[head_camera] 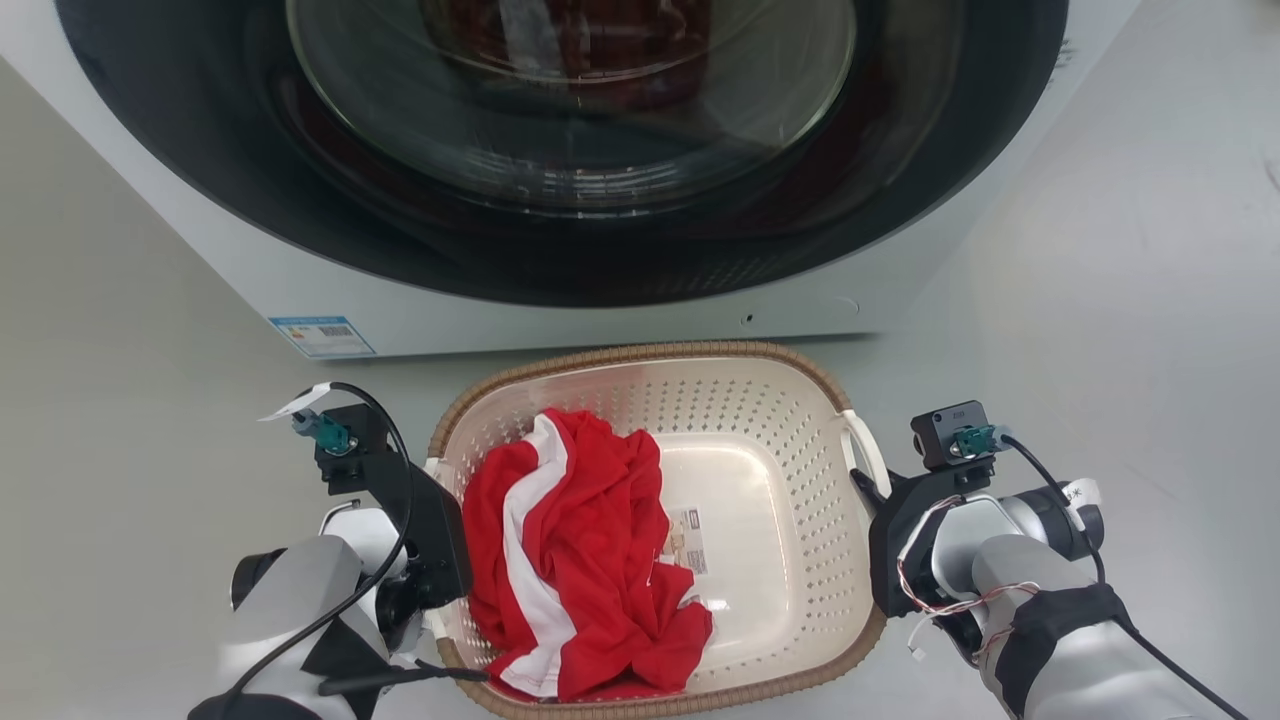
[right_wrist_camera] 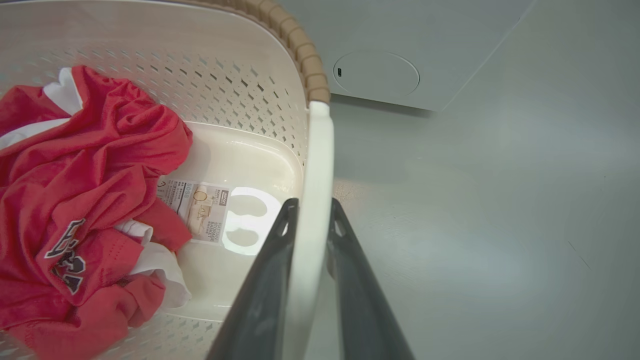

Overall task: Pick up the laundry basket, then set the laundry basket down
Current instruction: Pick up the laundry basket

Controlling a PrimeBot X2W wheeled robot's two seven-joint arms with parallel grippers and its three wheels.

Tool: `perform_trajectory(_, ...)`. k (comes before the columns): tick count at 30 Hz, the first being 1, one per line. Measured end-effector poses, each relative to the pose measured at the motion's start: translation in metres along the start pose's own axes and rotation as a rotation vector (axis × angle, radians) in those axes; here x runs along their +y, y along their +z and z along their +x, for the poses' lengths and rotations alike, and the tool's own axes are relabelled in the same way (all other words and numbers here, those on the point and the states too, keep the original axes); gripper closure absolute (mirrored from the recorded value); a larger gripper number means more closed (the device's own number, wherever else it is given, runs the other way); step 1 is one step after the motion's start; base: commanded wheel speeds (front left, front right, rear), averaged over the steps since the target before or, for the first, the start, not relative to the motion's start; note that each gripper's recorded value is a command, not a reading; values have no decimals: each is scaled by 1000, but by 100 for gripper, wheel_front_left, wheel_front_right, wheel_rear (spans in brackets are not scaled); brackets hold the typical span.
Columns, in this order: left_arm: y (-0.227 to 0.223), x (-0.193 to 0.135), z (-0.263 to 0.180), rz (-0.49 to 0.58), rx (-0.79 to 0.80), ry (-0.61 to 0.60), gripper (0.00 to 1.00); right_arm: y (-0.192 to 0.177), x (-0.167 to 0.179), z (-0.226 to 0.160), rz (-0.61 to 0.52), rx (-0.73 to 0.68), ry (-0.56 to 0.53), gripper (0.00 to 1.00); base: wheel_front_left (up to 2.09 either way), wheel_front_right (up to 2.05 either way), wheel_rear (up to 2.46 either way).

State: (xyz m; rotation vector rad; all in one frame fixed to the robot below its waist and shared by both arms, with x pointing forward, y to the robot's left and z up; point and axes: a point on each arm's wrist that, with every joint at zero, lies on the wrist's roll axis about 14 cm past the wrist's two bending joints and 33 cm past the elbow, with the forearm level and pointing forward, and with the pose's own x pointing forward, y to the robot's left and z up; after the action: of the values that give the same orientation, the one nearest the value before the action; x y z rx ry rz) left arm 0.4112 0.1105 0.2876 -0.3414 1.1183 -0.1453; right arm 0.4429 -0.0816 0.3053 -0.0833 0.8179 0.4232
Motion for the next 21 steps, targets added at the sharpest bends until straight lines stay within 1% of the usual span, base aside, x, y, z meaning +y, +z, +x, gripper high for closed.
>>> perform_trajectory(4, 2, -5, -12, 4, 7, -7, 100, 6, 3, -11, 4, -5, -4, 100, 0, 0, 0)
perform_trajectory(7, 3, -8, -21, 9, 10, -13, 100, 10, 4, -19, 27, -13, -8, 100, 0, 0, 0)
perform_trajectory(21, -1, -16, -54, 22, 41, -25, 100, 12, 18, -51, 90, 11, -2, 100, 0, 0, 0)
